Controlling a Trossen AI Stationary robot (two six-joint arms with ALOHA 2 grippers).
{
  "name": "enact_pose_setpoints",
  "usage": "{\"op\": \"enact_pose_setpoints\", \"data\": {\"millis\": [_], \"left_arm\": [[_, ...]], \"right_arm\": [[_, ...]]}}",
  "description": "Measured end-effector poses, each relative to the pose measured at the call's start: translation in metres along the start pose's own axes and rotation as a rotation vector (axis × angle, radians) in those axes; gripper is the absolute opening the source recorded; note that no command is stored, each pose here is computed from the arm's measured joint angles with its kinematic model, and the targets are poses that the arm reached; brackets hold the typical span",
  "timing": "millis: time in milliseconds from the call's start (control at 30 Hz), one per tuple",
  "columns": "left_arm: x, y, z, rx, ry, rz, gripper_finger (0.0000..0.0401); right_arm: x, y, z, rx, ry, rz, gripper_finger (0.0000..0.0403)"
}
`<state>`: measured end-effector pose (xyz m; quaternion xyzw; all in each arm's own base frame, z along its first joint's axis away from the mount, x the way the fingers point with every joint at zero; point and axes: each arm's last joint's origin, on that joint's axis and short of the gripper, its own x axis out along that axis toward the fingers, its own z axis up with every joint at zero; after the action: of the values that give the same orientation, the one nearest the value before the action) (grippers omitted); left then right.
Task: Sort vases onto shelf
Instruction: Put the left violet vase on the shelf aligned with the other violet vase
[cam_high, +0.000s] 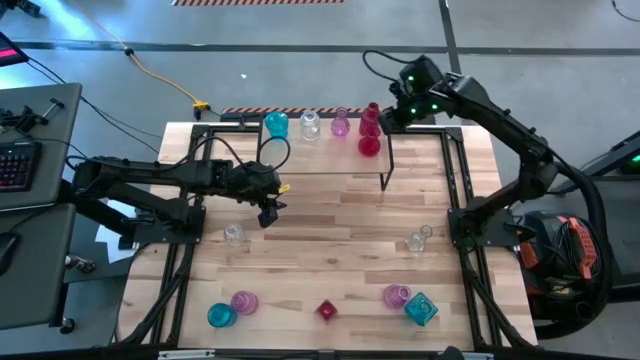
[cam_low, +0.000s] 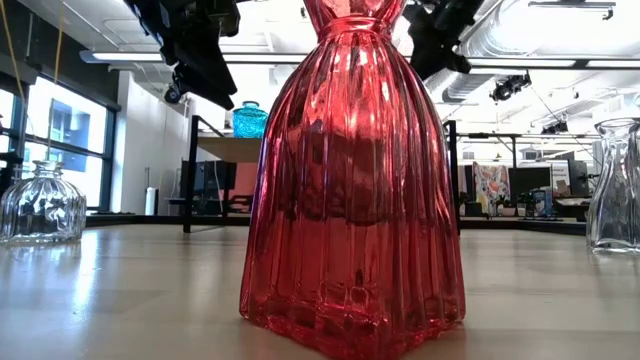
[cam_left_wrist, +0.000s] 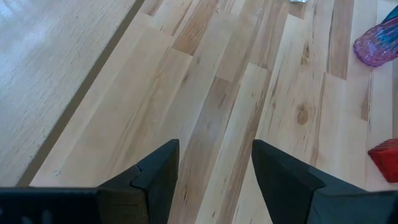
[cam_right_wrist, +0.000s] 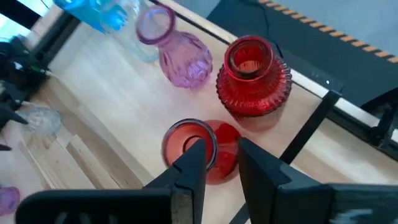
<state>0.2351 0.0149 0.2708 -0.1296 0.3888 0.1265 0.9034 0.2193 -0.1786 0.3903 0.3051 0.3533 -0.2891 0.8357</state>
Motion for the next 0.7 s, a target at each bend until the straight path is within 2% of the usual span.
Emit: {"op": "enact_pose_setpoints", "data": {"millis": [233,400,533,700], "left_arm": [[0.000,0.000,0.000,0.000,0.000,0.000,0.0193],[0.000,0.000,0.000,-0.003,0.000,0.000,0.0193],[0.000,0.000,0.000,-0.010,0.000,0.000,0.0193],[0.000,0.000,0.000,-0.010,0.000,0.000,0.0193]], "right_arm": [[-0.039,0.010,-0.016,-0.086,-0.055,0.043,0.0073],[-0.071,0.010,-0.034,-0.129,-0.093,0.006,0.0073],[-0.086,0.005,-0.058,-0.134,-0.120,-0.012,0.0073],[-0.088,-0.008,-0.098,-0.112,-0.166,0.012,0.0073]]}}
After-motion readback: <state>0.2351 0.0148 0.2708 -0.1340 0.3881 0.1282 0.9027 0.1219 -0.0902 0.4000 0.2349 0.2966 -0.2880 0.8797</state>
